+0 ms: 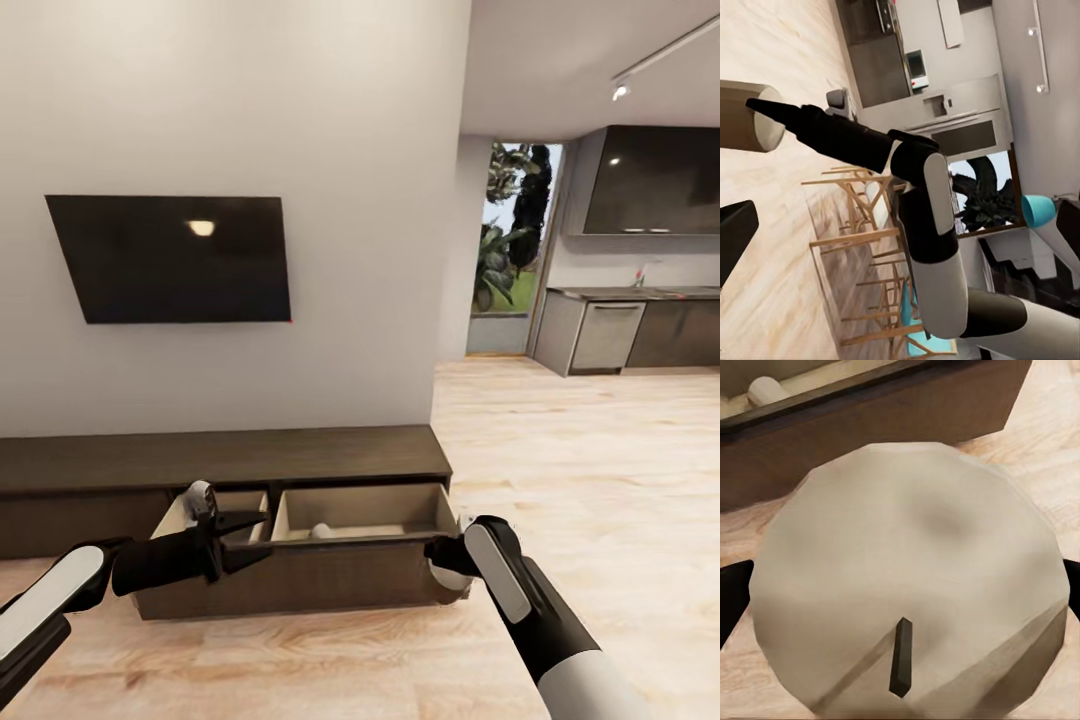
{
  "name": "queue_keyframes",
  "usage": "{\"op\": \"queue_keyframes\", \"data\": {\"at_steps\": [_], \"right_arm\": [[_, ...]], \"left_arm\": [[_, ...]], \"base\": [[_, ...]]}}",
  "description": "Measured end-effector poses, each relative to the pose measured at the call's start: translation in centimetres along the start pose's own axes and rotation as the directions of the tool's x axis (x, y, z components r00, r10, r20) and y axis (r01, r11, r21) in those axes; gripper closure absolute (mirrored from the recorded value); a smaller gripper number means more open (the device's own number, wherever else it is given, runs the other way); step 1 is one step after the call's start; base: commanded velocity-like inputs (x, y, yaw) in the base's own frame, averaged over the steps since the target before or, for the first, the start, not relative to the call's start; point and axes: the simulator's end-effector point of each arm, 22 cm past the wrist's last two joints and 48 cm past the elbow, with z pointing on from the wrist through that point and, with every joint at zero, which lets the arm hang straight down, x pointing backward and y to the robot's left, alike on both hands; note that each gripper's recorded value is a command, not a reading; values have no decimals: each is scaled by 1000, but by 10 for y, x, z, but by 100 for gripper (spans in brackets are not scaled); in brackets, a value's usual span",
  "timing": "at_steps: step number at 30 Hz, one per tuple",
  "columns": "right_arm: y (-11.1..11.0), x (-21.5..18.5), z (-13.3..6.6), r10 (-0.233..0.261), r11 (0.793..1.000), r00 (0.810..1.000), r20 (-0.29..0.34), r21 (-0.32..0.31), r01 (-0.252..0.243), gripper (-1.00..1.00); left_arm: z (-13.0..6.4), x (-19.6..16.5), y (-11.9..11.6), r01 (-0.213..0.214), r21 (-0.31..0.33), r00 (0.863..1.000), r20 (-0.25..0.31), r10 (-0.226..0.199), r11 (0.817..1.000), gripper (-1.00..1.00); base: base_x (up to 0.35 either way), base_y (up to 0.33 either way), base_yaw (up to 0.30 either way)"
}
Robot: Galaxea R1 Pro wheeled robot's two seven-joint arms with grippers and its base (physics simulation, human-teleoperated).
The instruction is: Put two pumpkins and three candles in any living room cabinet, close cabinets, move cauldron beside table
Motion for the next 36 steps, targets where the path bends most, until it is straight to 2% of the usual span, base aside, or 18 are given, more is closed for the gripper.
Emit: {"op": "queue_keyframes", "data": {"at_steps": [7, 15, 19, 23, 33, 36], "right_arm": [[11, 1, 0, 0, 1000, 1000, -11, -18, -1, 100], [12, -1, 1, 7, 1000, 1000, -24, -26, -8, 100], [22, 4, 2, 40, 996, 998, -55, -74, -44, 100], [26, 6, 3, 55, 994, 996, -75, -91, -61, 100], [29, 7, 4, 54, 994, 996, -77, -93, -61, 100], [36, 8, 3, 52, 993, 996, -77, -99, -59, 100]], "left_arm": [[0, 0, 0, 1, 1, 1000, 0, -1, 1000, -100], [1, 0, 0, 1, 1, 1000, 0, -1, 1000, -100], [1, 0, 0, 2, 2, 1000, 0, -2, 1000, -100], [1, 0, 0, 2, 2, 1000, 0, -2, 1000, -100], [1, 1, 1, 3, 1, 1000, -1, -3, 1000, -100], [1, 1, 1, 4, 0, 1000, -2, -4, 1000, -100]], "base": [[324, 0, 0], [325, 0, 0], [324, 0, 0], [324, 0, 0], [325, 0, 0], [323, 50, 0]]}}
